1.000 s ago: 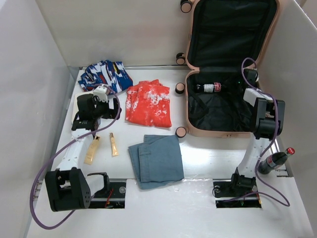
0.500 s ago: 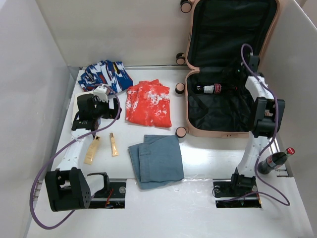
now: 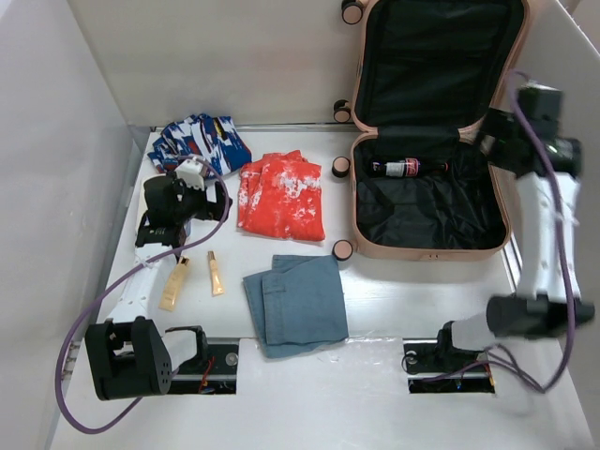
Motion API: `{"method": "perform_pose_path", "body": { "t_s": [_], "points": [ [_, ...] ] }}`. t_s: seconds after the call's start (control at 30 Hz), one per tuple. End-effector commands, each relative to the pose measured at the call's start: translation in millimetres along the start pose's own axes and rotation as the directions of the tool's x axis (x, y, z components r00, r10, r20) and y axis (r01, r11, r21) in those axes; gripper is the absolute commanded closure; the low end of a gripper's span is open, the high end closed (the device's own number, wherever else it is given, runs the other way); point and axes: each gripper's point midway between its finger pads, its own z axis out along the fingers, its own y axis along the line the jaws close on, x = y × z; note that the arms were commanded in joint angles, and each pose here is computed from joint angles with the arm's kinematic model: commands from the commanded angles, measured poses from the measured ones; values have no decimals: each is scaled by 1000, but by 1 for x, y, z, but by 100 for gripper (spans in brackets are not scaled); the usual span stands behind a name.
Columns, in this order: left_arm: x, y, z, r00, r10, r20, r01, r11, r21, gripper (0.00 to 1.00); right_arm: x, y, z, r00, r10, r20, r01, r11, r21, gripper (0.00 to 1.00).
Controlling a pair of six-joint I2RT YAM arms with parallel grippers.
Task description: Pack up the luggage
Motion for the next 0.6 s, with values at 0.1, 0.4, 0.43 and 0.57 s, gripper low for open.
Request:
{"method": "perform_pose_path", "body": {
  "t_s": [0.1,0.4,0.43,0.57],
  "points": [
    [-59,-19,-6,970,120,212,-140,987,84,1,56,-121,-126,993,100,61,-116,908,404,0],
    [-45,-21,-11,978,109,178,-123,990,69,1,135,-185,-181,922,335,192,-377,673,636,0],
    [-42,-25,-12,979,99,178,-116,990,85,1,139,-188,-184,921,336,199,-381,659,649,0],
    [-37,-32,-16,981,96,167,-115,988,108,1,156,-206,-194,910,349,225,-395,557,730,0]
  ]
}}
